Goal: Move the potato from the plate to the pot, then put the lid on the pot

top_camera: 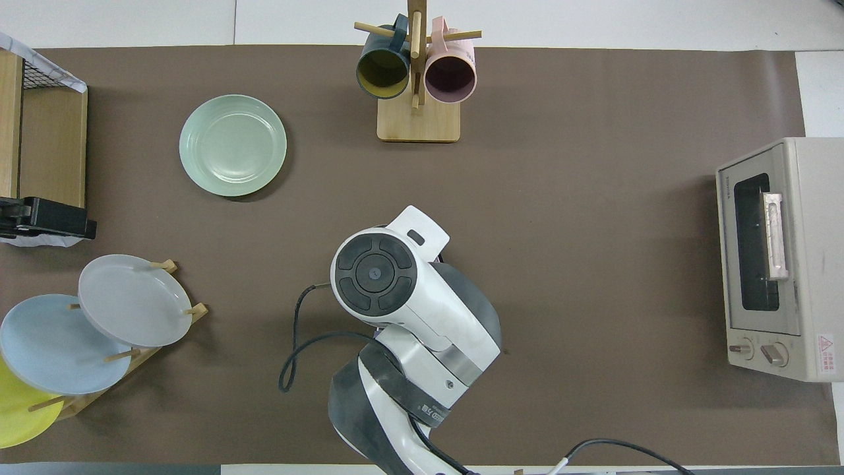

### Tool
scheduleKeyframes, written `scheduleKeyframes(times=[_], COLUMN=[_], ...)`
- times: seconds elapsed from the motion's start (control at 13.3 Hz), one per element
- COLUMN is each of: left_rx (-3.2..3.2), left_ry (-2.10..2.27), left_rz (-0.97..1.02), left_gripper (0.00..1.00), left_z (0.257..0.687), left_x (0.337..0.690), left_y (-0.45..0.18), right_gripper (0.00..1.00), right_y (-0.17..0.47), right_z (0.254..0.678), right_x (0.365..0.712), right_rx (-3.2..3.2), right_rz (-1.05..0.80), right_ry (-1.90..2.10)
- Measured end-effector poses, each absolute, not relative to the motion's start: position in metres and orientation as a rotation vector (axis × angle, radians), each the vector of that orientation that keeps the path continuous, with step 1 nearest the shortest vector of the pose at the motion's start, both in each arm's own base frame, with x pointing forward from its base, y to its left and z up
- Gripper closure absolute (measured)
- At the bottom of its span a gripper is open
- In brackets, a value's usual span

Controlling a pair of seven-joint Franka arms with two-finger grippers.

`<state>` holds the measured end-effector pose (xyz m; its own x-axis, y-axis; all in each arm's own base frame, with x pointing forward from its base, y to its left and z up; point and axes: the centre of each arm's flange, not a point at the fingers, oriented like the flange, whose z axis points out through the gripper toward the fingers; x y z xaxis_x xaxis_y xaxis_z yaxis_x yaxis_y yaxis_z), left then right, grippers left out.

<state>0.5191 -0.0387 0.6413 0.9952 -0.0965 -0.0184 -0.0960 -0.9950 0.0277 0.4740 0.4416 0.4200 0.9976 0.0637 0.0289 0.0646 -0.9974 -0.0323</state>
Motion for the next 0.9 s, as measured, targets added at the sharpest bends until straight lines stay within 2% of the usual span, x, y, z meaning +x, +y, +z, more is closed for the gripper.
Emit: scheduleKeyframes(times=[0.3, 0.9], left_rx=[3.130, 3.131], left_ry=[-0.130, -0.166], left_rz=[0.026, -0.035], left_gripper=[0.00, 0.00], left_z=[0.655, 0.634], left_x=[0.529, 0.533], left_y=[-0.031, -0.044], right_gripper=[0.34, 0.34], right_y=[0.439, 0.445], right_z=[0.409, 0.406], right_x=[0.472, 0.466], right_rx=[-3.121, -3.147], right_rz=[-0.046, -0.115], right_ry=[-0.111, -0.185])
